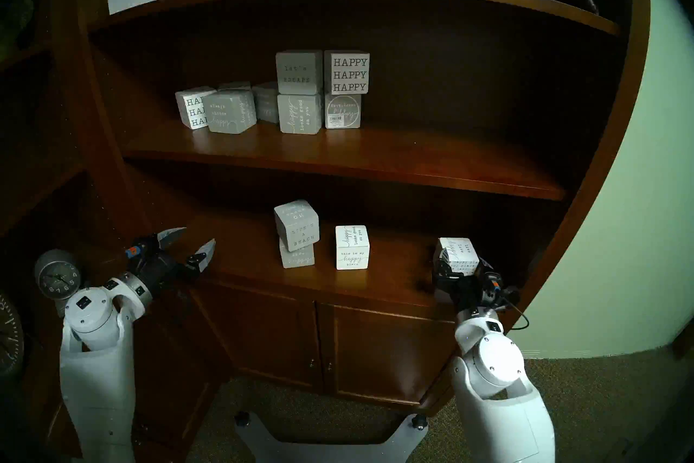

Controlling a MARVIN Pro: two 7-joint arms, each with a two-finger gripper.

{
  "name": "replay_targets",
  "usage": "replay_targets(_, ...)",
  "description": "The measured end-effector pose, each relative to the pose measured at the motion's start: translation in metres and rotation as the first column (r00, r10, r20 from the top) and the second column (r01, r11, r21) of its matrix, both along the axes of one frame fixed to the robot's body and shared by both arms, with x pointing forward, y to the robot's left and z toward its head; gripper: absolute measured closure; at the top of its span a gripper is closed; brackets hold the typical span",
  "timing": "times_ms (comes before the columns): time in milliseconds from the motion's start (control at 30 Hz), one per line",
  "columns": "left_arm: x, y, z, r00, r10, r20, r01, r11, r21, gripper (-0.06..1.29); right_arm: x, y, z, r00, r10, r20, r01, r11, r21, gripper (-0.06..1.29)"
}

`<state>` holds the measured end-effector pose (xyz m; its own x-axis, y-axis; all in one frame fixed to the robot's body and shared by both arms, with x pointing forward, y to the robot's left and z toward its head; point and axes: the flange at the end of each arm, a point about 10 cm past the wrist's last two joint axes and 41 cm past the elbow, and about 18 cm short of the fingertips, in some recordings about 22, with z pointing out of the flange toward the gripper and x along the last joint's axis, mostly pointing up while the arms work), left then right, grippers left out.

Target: Stack four cubes vertically into two groups

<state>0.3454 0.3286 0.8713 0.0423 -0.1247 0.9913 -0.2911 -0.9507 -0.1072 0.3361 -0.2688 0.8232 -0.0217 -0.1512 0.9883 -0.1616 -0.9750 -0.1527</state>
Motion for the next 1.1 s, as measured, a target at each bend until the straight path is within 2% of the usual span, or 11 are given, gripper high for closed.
replay_targets(200,0.000,0.000,0.000,1.000,0.000,0.000,0.000,1.000,0.000,0.01,0.001,0.012,-0.001,1.000,0.018,-0.006,-0.019,1.000,-0.006,0.03)
replay_targets(500,0.000,0.000,0.000,1.000,0.000,0.000,0.000,1.000,0.000,0.01,0.005,0.021,-0.004,1.000,0.006,-0.013,-0.007,0.999,-0.045,0.03)
replay_targets(867,0.000,0.000,0.000,1.000,0.000,0.000,0.000,1.000,0.000,0.01,0.013,0.022,-0.008,1.000,-0.008,-0.014,0.007,0.997,-0.072,0.03)
replay_targets(1100,0.000,0.000,0.000,1.000,0.000,0.000,0.000,1.000,0.000,0.01,0.021,0.015,-0.014,0.999,-0.022,-0.029,0.020,0.996,-0.082,0.03)
